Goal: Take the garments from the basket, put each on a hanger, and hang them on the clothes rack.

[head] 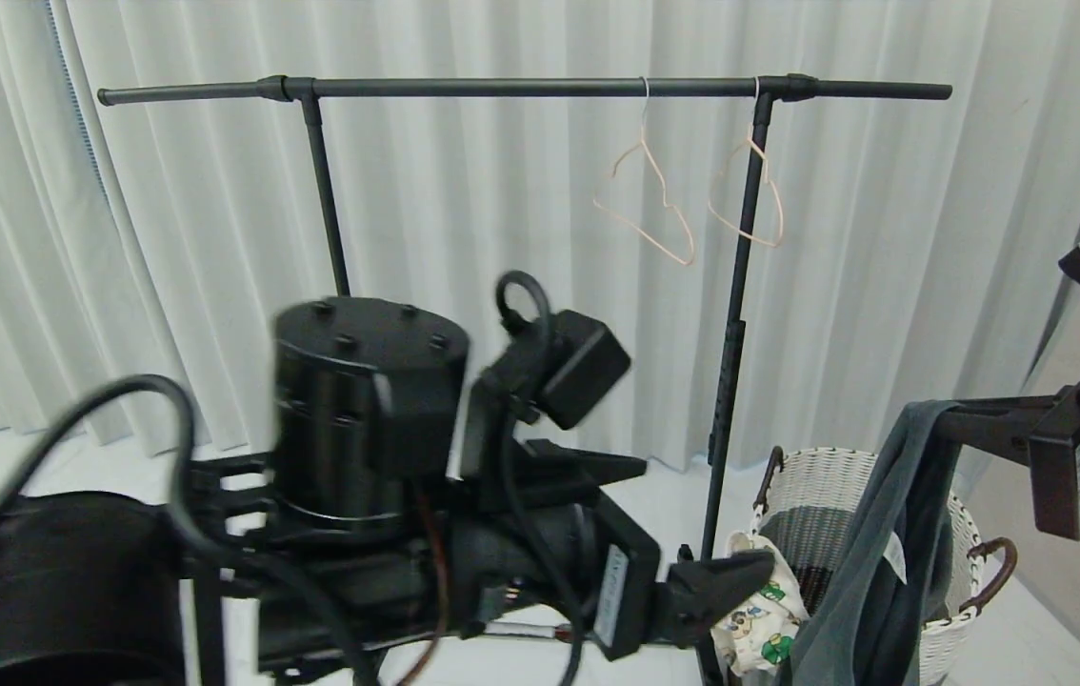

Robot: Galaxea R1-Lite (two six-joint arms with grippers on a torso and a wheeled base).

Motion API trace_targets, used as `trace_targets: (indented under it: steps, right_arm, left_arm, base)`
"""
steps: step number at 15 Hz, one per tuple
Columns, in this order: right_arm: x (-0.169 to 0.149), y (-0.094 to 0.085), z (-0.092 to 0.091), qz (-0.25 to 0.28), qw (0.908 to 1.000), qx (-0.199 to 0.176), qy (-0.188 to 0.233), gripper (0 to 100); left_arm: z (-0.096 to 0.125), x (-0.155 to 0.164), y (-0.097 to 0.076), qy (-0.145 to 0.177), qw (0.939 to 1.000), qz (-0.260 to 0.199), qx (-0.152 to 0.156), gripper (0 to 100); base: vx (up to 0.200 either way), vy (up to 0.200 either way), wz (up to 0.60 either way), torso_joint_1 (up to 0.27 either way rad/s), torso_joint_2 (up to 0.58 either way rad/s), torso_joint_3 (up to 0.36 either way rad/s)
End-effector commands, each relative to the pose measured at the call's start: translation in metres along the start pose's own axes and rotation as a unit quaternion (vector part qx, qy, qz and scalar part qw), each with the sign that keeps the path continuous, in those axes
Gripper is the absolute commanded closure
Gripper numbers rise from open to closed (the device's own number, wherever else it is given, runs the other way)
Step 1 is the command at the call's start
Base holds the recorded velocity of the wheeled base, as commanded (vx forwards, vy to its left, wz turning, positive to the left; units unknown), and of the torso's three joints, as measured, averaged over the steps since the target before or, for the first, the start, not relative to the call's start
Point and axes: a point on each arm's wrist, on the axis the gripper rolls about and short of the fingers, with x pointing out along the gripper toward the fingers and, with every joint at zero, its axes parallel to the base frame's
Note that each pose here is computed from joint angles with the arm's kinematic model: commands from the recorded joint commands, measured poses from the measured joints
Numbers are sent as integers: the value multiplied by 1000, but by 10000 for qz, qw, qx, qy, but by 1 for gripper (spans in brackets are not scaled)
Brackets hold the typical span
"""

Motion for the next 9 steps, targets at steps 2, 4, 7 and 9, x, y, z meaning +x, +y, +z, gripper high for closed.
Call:
trace_targets:
  steps: [2,4,7,9]
  right_arm:
    - [3,5,4,142,9999,13,-14,100]
    - [2,7,4,178,9998,21,-14,100]
    - [1,6,3,163,9998,64,-29,100]
    - [-2,6,3,156,9998,73,-52,100]
  left_arm:
    - [-28,92,-1,297,9987,-234,-344,0]
    - [-31,113,3,322,9985,-236,-377,0]
    - [-49,136,15,535,9975,-131,-444,0]
    - [-57,140,18,657,9967,-94,-477,0]
  base:
    - [0,0,0,0,0,0]
    - [0,0,0,0,0,0]
    - [0,0,0,0,0,0]
    - [0,0,0,0,0,0]
